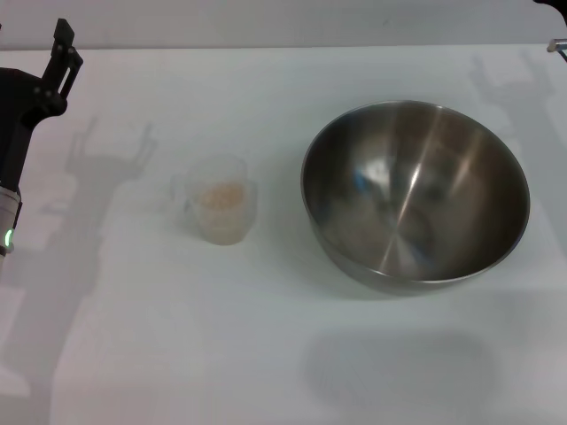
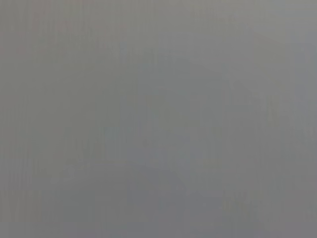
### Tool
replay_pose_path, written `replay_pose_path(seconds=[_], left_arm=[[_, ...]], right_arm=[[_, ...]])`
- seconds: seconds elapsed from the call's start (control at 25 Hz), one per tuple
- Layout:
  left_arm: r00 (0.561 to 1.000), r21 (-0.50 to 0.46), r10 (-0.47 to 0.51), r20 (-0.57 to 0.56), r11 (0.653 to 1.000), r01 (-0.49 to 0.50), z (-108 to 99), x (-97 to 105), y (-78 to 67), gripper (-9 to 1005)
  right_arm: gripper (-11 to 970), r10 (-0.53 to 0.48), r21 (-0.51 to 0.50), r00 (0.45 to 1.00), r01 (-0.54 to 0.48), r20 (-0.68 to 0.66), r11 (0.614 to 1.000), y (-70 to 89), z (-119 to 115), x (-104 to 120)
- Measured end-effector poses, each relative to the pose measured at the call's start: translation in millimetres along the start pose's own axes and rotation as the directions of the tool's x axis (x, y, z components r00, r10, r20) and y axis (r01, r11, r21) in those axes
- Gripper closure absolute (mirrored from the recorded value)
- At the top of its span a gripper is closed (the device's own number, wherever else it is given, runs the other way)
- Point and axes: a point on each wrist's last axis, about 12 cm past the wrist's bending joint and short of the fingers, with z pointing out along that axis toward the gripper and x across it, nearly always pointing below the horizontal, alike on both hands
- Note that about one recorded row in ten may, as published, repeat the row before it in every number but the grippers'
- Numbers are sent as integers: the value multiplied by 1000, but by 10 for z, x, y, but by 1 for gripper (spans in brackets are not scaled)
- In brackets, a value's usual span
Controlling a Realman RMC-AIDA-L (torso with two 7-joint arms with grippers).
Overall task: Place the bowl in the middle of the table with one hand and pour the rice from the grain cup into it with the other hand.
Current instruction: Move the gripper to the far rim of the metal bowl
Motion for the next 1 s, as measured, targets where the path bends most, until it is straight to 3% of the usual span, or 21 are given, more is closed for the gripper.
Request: replay_pose_path(seconds=[0.52, 0.76, 0.92, 1.0], left_arm=[[1000, 5, 3, -2, 1000, -3, 23, 2, -3, 171], [1000, 5, 6, -7, 1000, -6, 18, 8, 5, 173], [1000, 4, 7, -8, 1000, -7, 16, 10, 7, 175], [1000, 4, 8, -9, 1000, -8, 16, 10, 10, 176]], right_arm=[[158, -2, 2, 1000, 2, 7, 1000, -14, -22, -3], [162, -90, 0, 996, 90, 14, 996, 0, -5, -18], [165, -81, -10, 996, 81, -35, 997, 49, 70, 0], [166, -40, -26, 990, 37, -137, 999, 134, 190, -8]])
